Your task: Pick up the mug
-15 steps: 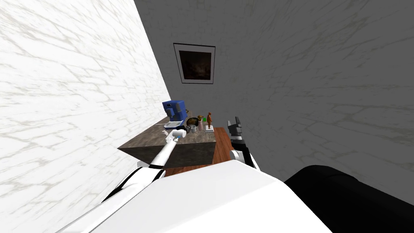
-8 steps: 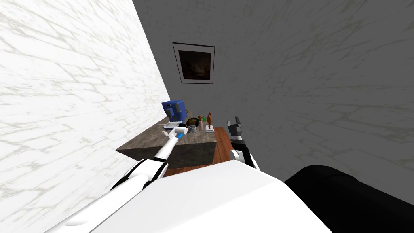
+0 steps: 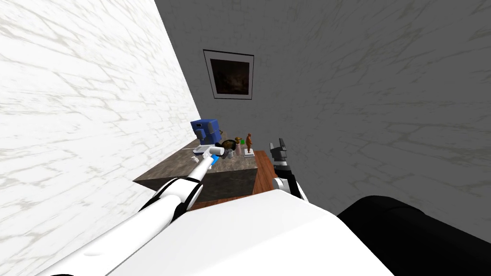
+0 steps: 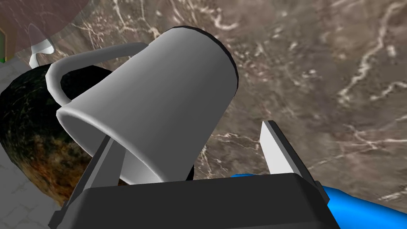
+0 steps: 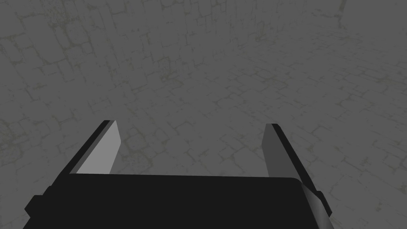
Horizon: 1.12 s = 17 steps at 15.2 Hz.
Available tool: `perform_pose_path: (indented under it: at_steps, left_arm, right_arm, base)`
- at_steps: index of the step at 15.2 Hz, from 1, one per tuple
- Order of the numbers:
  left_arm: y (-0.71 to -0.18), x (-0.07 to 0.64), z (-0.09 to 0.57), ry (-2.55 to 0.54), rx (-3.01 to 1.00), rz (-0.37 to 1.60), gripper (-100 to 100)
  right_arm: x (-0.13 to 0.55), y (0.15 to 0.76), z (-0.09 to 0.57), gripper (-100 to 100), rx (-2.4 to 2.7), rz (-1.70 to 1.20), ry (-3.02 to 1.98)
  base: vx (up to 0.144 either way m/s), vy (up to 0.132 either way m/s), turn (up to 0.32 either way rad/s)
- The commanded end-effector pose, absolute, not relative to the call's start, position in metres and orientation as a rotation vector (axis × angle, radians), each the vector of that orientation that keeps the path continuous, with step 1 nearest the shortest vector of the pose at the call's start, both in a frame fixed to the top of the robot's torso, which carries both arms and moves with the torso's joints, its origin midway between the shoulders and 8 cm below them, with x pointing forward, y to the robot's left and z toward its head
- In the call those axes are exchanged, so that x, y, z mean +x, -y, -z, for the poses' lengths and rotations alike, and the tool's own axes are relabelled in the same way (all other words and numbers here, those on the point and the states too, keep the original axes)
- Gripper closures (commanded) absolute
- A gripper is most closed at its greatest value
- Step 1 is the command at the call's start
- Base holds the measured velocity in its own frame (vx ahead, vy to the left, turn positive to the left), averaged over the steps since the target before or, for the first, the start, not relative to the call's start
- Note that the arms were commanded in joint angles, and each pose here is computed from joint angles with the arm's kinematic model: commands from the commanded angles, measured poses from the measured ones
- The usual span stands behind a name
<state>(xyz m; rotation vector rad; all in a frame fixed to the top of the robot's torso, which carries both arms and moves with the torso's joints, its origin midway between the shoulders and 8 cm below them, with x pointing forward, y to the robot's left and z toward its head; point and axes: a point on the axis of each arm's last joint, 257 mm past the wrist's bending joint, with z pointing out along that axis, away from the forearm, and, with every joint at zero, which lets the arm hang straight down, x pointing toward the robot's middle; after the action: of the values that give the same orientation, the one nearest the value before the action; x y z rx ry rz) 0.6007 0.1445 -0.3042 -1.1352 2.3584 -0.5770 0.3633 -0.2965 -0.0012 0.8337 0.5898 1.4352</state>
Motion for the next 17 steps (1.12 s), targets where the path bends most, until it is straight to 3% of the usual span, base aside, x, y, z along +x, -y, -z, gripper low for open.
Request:
perform_pose_path:
  at_steps: [1, 17]
  left_arm:
    - [-0.139, 0.597, 0.304, -2.417, -1.130, 0.538, -100]
    - [-0.136, 0.557, 0.297, -2.710, -1.151, 0.268, -100]
  right_arm:
    - [0.363, 0.296, 0.001, 0, 0.834, -1.435, -0.590]
    - [0.363, 0.296, 0.001, 0, 0.834, -1.435, -0.590]
  base:
    - [0.024, 0.028, -0.032]
    - [0.026, 0.026, -0.031]
